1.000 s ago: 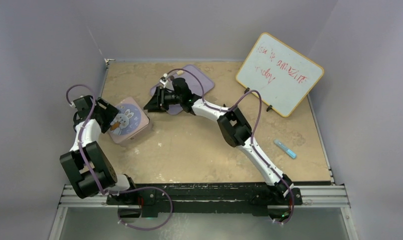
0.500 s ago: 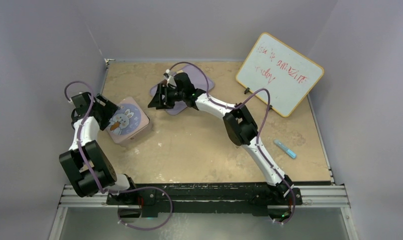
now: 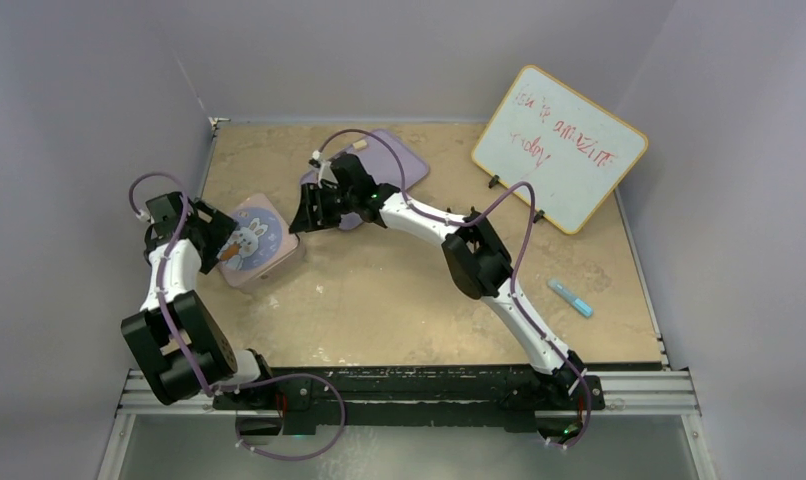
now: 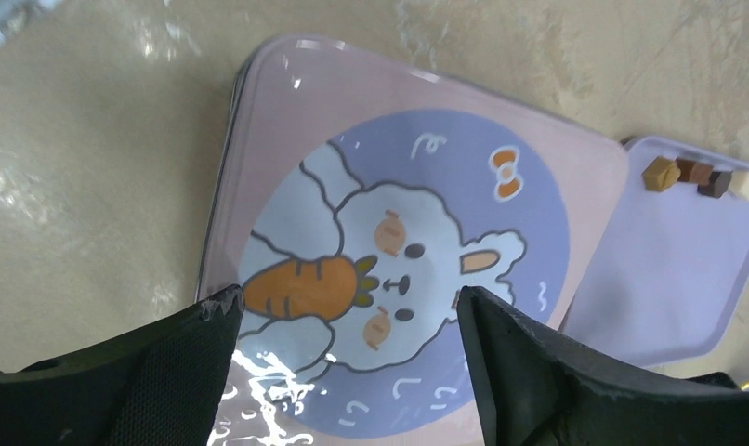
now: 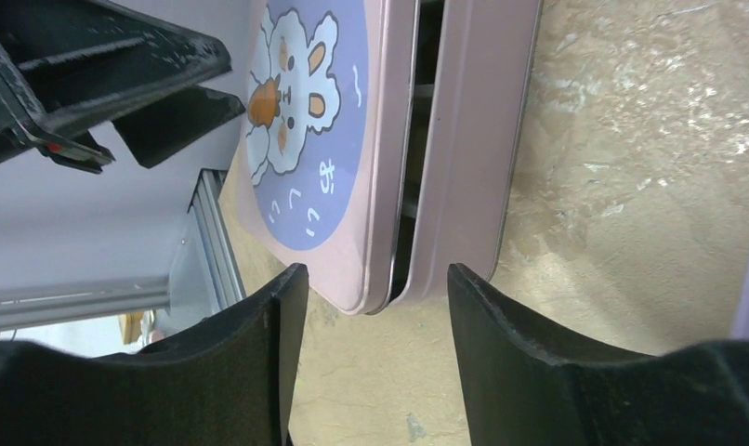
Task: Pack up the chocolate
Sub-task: Close the box lid on the packing box, then adjust the packing box at the center of the board.
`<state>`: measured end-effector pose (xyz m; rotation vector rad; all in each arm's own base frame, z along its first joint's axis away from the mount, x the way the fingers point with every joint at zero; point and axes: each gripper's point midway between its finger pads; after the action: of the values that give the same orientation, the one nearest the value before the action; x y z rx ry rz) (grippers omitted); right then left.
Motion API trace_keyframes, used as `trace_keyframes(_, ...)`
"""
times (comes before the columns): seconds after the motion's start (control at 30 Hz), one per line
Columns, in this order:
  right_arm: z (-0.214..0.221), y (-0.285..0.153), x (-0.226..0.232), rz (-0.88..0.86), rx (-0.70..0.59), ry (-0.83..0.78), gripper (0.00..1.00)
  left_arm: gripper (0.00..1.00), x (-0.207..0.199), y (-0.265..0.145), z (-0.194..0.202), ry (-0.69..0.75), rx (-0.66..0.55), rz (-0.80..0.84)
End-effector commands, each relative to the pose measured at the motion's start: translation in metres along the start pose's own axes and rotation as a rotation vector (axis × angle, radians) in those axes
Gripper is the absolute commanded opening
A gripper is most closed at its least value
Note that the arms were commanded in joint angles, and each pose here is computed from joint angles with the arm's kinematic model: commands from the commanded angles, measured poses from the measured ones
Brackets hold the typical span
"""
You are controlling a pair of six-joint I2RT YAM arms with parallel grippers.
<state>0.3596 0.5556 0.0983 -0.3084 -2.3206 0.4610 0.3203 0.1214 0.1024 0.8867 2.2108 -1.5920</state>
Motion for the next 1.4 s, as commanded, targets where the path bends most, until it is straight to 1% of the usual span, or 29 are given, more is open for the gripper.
trace_keyframes(0.0, -0.019, -0.007, 0.014, -0.011, -0.029, -0.074, 0.57, 0.83, -0.001, -0.004, 0.014, -0.044, 0.038, 0.053)
trace_keyframes(0.17, -0.013, -0.006, 0.014, -0.028, -0.016, -0.075, 0.54, 0.81, 0.003, -0.001, 0.021, -0.053, 0.056, 0.061)
trace_keyframes(0.33, -0.012, -0.003, 0.014, -0.043, -0.013, -0.075, 0.49, 0.8, -0.006, -0.005, 0.022, -0.06, 0.065, 0.103)
trace_keyframes(0.43, -0.011, -0.002, 0.013, -0.047, -0.014, -0.074, 0.45, 0.8, -0.012, -0.011, 0.019, -0.069, 0.051, 0.128)
trace_keyframes(0.57, -0.008, 0.0, 0.012, -0.047, -0.009, -0.071, 0.45, 0.8, -0.02, -0.016, 0.017, -0.09, 0.046, 0.158)
trace_keyframes(0.73, -0.008, 0.0, 0.011, -0.045, -0.008, -0.076, 0.48, 0.8, -0.028, -0.019, 0.016, -0.112, 0.05, 0.186)
trace_keyframes(0.83, -0.01, -0.002, 0.011, -0.037, -0.012, -0.084, 0.52, 0.8, -0.035, -0.025, 0.011, -0.102, 0.037, 0.201)
trace_keyframes(0.97, -0.013, -0.003, 0.012, -0.03, -0.019, -0.091, 0.58, 0.82, -0.03, -0.038, -0.008, -0.059, -0.05, 0.144)
trace_keyframes(1.07, -0.016, -0.003, 0.013, -0.029, -0.024, -0.092, 0.59, 0.85, -0.02, -0.045, -0.019, -0.031, -0.12, 0.086)
trace_keyframes(1.13, -0.016, -0.002, 0.013, -0.026, -0.025, -0.093, 0.59, 0.85, -0.01, -0.045, -0.021, -0.021, -0.142, 0.042)
trace_keyframes(1.2, -0.017, -0.002, 0.014, -0.026, -0.027, -0.096, 0.59, 0.86, -0.001, -0.041, -0.019, -0.022, -0.135, 0.008)
trace_keyframes(1.37, -0.017, -0.001, 0.013, -0.025, -0.023, -0.096, 0.57, 0.85, 0.013, -0.026, -0.001, -0.036, -0.07, -0.025)
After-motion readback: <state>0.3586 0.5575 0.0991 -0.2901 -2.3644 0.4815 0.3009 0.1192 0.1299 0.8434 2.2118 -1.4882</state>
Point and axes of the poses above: each gripper's point midway between its finger pads, its own y axis out along the fingers, its own x axis along the line the jaws close on, z = x × y, and after that the axes turned 14 degrees about -y, right-handed
